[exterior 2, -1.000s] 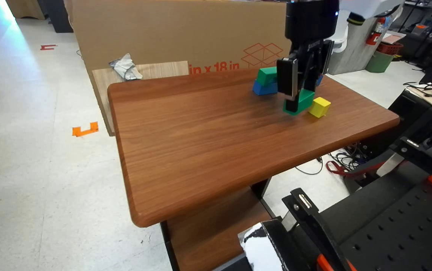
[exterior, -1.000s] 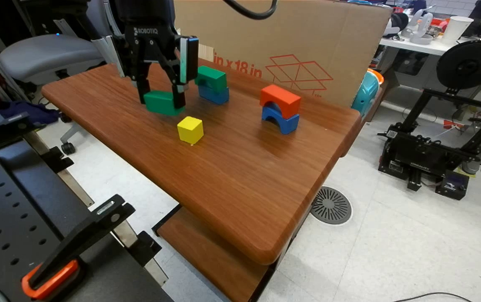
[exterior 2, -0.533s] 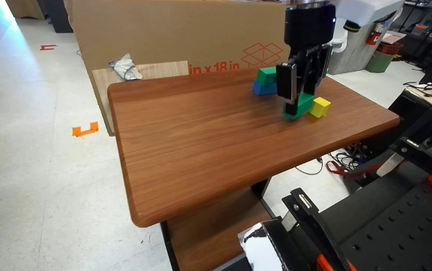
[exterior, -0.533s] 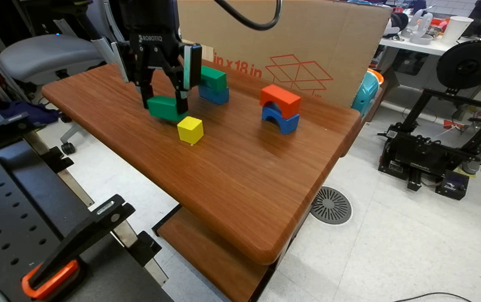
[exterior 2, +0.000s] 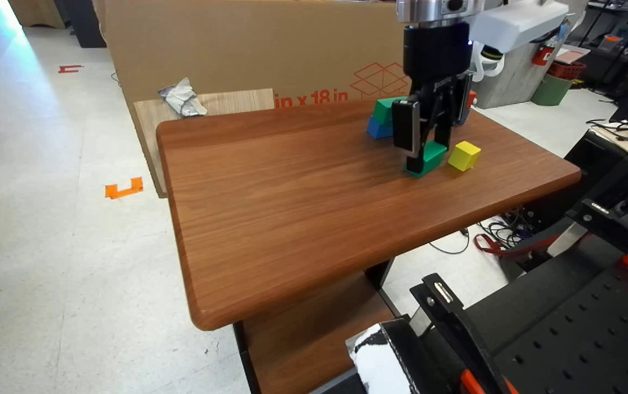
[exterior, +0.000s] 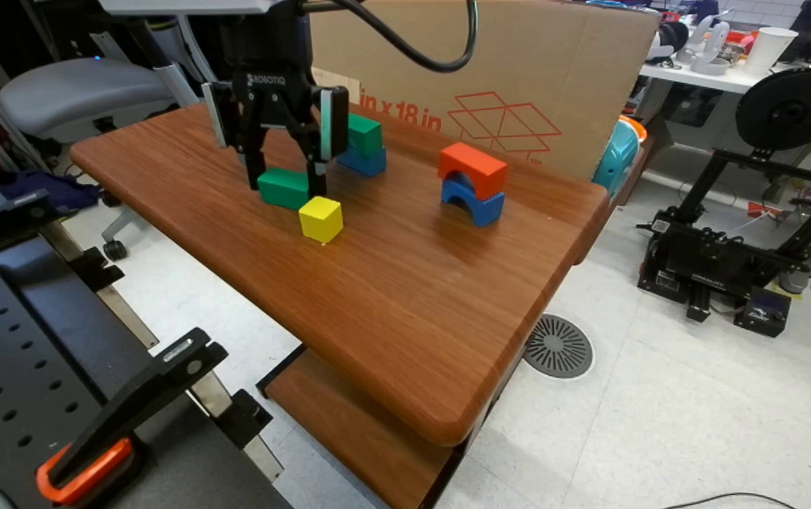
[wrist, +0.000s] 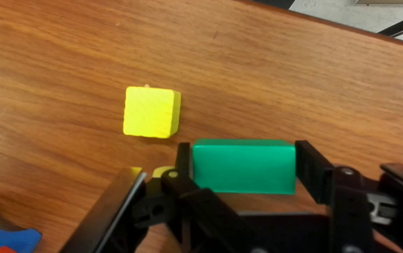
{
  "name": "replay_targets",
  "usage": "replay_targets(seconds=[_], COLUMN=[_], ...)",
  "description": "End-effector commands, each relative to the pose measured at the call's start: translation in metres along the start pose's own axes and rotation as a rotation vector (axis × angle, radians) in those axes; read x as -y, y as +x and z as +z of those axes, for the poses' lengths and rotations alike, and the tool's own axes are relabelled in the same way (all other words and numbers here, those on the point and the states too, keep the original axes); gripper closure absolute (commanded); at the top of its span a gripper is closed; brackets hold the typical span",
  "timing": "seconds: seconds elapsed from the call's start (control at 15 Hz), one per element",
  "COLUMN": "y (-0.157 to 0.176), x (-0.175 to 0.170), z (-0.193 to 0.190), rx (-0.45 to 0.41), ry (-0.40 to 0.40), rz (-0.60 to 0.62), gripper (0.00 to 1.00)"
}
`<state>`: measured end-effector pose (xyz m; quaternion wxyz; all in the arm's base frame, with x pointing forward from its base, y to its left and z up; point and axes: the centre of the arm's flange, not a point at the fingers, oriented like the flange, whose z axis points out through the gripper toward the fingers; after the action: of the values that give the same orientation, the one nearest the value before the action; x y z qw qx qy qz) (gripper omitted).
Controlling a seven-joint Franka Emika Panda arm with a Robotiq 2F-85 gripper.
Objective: Put the right green block on the table
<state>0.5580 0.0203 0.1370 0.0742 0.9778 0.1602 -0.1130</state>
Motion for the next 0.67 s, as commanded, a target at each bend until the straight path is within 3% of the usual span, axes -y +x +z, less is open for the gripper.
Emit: replay_targets(seconds=[0.0, 0.6], y=[0.009, -0.059], x=[0.003, -0.017], z=[0.004, -0.062], rx=[0.022, -0.066], ry=[-0.019, 0.092], rz=[0.021, 0.117], gripper=[0.00, 0.00])
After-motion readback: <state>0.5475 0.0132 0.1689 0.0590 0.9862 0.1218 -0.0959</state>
